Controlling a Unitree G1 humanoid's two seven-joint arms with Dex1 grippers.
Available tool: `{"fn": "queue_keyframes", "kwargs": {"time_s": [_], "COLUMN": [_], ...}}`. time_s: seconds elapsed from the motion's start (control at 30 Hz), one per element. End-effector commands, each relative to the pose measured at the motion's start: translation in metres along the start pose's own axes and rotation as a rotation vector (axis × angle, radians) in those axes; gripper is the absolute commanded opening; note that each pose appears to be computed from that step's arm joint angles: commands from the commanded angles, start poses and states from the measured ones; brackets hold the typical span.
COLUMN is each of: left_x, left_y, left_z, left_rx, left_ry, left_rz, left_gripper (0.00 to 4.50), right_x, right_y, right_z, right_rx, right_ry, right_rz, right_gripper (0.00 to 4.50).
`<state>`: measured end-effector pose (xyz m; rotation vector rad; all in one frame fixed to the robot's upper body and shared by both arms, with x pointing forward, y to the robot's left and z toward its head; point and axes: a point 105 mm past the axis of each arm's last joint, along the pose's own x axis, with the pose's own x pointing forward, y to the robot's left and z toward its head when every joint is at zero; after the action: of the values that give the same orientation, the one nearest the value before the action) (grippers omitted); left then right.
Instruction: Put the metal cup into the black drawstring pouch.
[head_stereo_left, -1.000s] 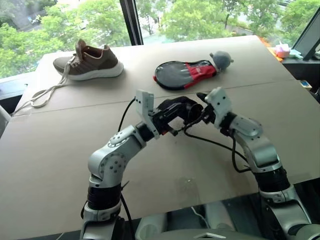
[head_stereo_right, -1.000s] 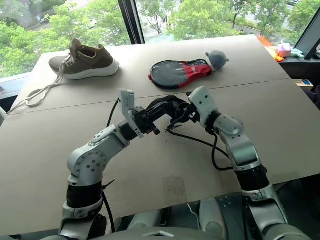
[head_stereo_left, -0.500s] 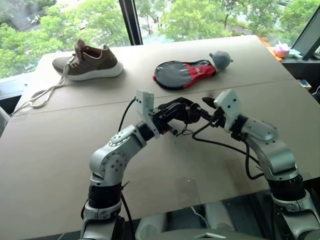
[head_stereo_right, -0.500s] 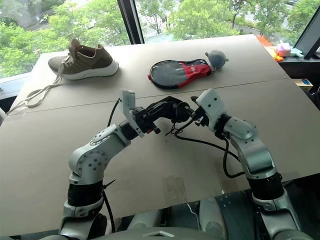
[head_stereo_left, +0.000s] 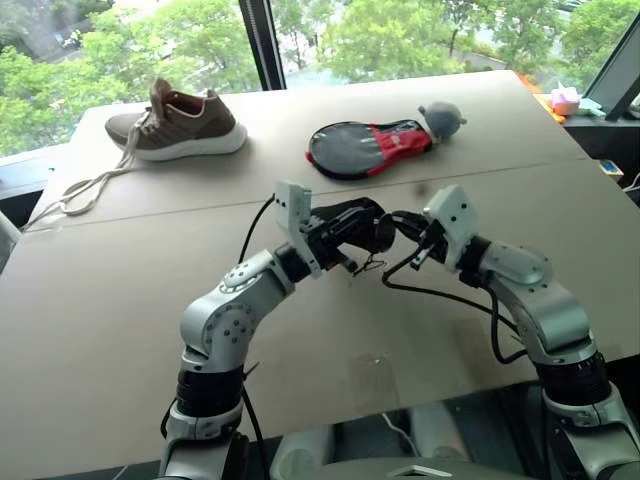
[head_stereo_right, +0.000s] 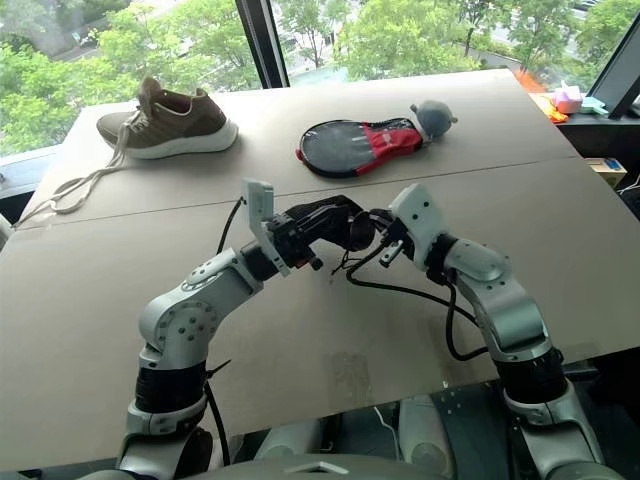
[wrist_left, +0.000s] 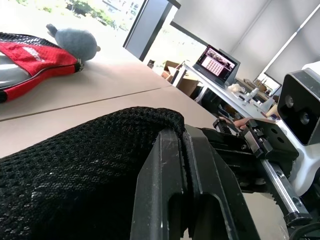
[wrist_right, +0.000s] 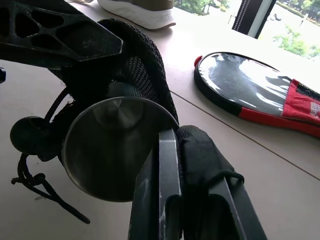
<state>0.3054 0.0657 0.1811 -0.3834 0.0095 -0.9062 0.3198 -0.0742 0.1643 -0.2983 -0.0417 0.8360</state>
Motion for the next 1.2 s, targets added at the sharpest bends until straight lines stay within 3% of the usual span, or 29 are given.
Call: {"fn": "queue_keyframes", "kwargs": {"time_s": [0.03,0.1,0.33,0.43,0.57,0.87,1.2], "left_x": [-0.001,-0.001,-0.001,-0.002,-0.002,-0.002,-0.002], "left_y": [-0.008,-0.008,-0.01,-0.009,-0.009,-0.011,-0.024], "left_z": [0.009,0.008,0.007,0.008,0.008,0.007,0.004], "left_rx": [0.036,0.034,0.031,0.034,0.036,0.037,0.025], "left_ry": [-0.037,-0.036,-0.034,-0.036,-0.036,-0.031,-0.009], "left_rz": [-0.027,-0.028,-0.029,-0.026,-0.023,-0.027,-0.103], "left_gripper": [0.0,0.0,0.0,0.0,0.0,0.0,0.0], "right_x": [-0.006,-0.007,-0.006,-0.006,-0.006,-0.002,0.018], "right_y": [-0.009,-0.013,-0.013,-0.009,-0.007,0.007,0.008], "right_z": [0.013,0.012,0.01,0.011,0.012,0.019,0.023], "right_rx": [-0.036,-0.036,-0.012,-0.005,-0.009,-0.003,0.013], "right_ry": [-0.033,-0.026,-0.028,-0.037,-0.042,-0.081,-0.105], "right_rz": [-0.019,-0.032,-0.028,-0.005,0.007,0.072,0.01], "right_gripper": [1.78,2.67,2.67,1.78,0.03,0.03,0.03]}}
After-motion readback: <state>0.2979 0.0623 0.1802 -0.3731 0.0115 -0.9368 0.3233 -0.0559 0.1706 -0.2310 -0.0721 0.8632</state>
